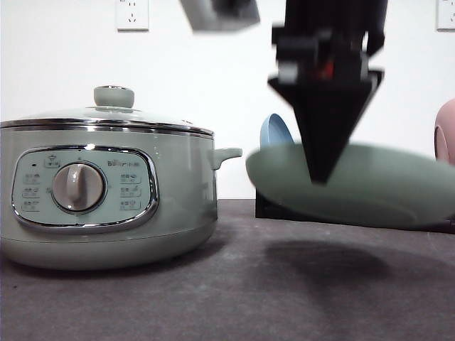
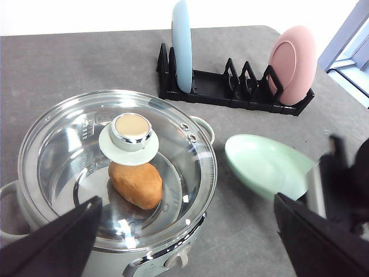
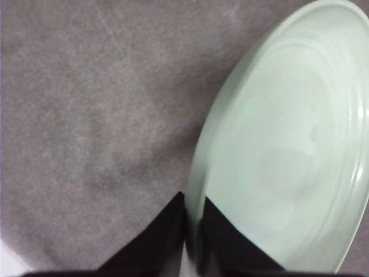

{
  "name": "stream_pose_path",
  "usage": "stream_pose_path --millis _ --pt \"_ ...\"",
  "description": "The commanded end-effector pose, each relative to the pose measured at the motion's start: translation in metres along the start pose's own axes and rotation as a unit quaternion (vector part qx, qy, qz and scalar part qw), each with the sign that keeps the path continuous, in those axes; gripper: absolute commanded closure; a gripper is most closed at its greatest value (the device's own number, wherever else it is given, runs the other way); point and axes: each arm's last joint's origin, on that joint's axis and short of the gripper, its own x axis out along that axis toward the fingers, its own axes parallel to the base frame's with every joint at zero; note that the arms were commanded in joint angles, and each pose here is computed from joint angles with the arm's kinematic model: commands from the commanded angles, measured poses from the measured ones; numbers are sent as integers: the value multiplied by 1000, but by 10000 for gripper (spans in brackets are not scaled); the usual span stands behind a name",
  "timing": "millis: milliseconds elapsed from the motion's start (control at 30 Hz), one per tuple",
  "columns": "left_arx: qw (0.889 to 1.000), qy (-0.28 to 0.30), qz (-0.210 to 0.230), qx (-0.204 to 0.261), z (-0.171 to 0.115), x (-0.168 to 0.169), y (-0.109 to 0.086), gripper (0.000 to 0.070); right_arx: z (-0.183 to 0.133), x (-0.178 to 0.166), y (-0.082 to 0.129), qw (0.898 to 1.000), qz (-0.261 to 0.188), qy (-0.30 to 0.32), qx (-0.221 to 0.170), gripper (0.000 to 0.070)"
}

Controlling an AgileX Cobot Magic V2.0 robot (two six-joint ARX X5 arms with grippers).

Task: Transfer potato from steamer to green plate

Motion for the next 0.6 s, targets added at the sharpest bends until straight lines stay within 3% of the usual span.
stream_pose_path --millis 0,333,567 --pt "1000 -13 -1 12 6 -3 -2 94 4 8 8 1000 -2 5 -2 697" --pt "1000 -13 -1 12 6 -3 -2 94 1 43 30 998 6 51 -21 697" --pt "1000 -13 -1 12 6 -3 -2 94 1 51 37 997 62 54 -6 678"
